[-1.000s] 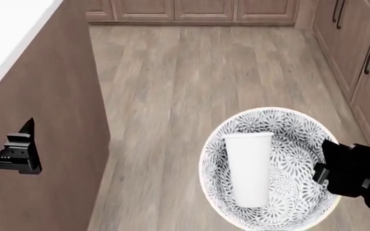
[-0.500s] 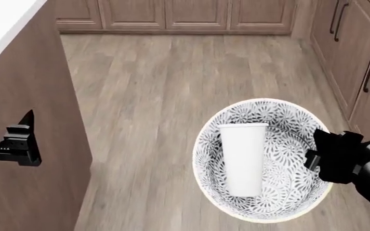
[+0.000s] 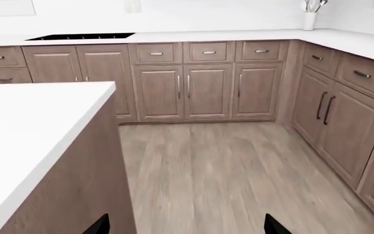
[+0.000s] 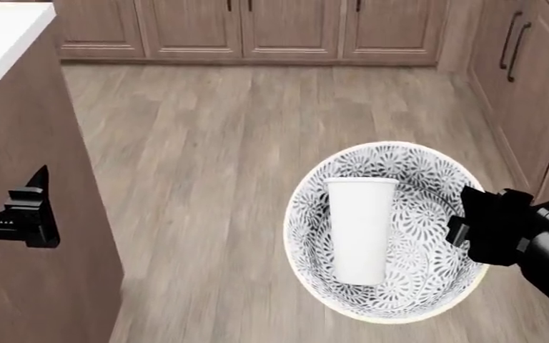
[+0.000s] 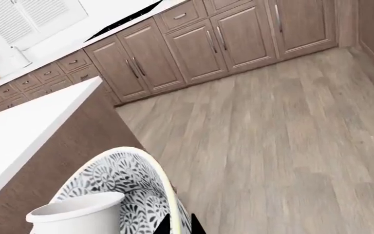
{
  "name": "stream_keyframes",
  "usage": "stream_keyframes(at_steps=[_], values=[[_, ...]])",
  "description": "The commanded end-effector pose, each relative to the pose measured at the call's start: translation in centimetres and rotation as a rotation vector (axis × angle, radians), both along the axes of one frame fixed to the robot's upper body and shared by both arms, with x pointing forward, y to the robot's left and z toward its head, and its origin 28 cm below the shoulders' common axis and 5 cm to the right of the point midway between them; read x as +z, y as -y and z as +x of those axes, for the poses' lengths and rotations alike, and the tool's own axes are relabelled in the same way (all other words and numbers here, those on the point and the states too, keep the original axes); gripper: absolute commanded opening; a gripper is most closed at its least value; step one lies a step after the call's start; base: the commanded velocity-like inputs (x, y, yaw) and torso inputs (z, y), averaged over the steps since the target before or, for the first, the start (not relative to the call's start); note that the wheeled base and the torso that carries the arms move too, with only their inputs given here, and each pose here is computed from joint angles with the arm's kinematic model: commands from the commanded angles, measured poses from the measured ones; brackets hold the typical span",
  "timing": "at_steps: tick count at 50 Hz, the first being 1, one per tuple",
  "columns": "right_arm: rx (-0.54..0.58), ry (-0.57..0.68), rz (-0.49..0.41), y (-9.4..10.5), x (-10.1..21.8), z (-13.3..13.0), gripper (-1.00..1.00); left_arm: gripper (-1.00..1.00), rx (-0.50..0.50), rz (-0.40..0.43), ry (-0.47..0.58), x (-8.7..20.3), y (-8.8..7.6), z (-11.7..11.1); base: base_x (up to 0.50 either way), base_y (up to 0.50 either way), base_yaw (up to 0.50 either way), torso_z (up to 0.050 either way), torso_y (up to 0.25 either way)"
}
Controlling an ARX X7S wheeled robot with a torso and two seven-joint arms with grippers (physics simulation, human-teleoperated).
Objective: Place the cup inside the bowl on the dining table and move the bowl to any counter.
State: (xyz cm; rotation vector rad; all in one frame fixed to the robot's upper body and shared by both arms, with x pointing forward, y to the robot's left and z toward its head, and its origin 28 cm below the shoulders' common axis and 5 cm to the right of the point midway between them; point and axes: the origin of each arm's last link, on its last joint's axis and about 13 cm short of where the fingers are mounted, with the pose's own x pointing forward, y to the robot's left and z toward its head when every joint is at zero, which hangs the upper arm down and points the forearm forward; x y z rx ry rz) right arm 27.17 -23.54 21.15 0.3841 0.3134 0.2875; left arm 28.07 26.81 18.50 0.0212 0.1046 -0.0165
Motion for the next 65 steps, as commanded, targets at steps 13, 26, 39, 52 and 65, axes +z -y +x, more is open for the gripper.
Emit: stream_keyframes(at_steps=[13, 26, 39, 52, 65], values=[[0.000, 0.028, 0.010, 0.00, 0.51, 0.02, -1.00, 1.00, 0.006, 0.003, -0.004, -0.26, -0.30, -0.17, 0.50, 0.00, 0.00, 0.000, 0.002], [0.004, 0.029, 0.019, -0.07, 0.19, -0.11, -1.00, 1.00, 0.005, 0.006, -0.012, -0.51, -0.14, 0.12, 0.50, 0.00, 0.00, 0.000, 0.002], [0.003, 0.029, 0.020, -0.07, 0.25, -0.20, -1.00, 1.00, 0.003, 0.001, -0.012, -0.49, -0.17, 0.21, 0.50, 0.00, 0.00, 0.000, 0.002], [0.009, 0.033, 0.017, -0.25, 0.42, 0.01, -1.00, 1.00, 0.001, 0.003, -0.007, -0.39, -0.03, 0.40, 0.50, -0.01, 0.00, 0.000, 0.002], [0.010, 0.035, 0.023, -0.29, 0.25, 0.07, -1.00, 1.00, 0.000, 0.000, -0.016, -0.78, 0.01, 0.37, 0.50, -0.01, 0.00, 0.000, 0.002]])
